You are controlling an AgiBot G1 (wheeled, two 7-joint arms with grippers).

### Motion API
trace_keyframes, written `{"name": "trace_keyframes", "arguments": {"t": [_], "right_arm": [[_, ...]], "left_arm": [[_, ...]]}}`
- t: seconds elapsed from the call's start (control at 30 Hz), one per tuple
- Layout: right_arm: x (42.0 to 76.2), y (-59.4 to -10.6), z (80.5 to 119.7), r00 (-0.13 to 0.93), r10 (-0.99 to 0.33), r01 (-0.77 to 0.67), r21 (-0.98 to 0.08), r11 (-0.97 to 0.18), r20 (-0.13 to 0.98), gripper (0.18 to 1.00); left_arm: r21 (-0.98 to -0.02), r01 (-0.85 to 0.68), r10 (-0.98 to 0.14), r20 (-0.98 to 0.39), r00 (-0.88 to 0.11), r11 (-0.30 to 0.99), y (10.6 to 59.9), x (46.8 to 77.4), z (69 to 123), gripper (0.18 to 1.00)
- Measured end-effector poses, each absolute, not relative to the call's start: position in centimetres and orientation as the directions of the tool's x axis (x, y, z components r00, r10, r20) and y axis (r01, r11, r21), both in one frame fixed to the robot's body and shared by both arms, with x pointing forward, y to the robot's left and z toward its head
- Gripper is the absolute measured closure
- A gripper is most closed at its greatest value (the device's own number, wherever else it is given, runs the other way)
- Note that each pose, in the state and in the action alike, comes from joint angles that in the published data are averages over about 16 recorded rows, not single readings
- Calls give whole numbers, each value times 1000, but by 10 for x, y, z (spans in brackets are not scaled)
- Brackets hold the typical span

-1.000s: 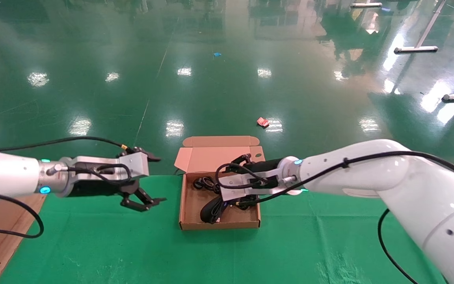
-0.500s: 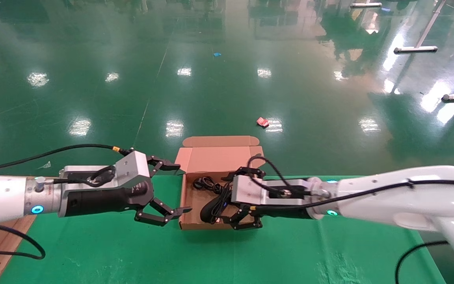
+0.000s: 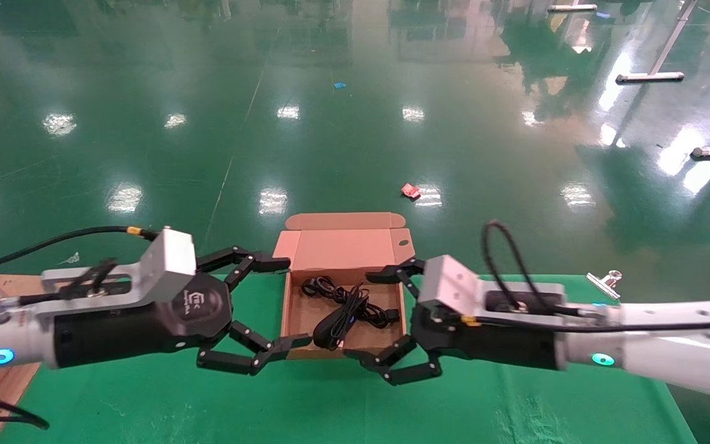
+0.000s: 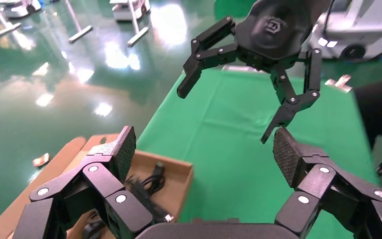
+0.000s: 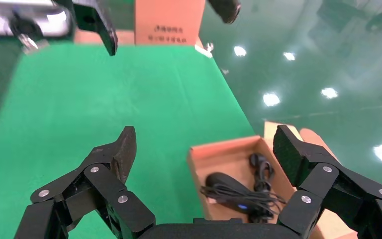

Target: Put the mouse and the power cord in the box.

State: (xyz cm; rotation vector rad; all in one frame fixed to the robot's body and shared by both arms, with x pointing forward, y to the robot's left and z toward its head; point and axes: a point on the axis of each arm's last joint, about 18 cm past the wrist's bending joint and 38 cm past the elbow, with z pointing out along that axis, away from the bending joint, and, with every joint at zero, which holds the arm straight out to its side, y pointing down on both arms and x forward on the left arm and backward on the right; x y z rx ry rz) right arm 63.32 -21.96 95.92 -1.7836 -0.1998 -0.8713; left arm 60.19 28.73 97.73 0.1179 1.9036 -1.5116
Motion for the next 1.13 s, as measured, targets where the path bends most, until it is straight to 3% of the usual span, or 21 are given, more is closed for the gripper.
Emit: {"name": "trace_keyframes", "arguments": {"t": [0.6, 0.9, 1.13], "right_arm": [[534, -279, 982, 824, -250, 480, -861, -168, 509, 178], [485, -299, 991, 854, -191, 469, -875, -118, 484, 178], [468, -304, 993, 862, -166, 467, -877, -109, 479, 178]], "left_arm": [[-871, 470, -244, -491, -836, 144, 296, 517, 989, 183], [-876, 469, -187, -483, -855, 115, 299, 481, 992, 183], [-875, 471, -171, -483, -859, 111, 300, 471, 993, 183]]}}
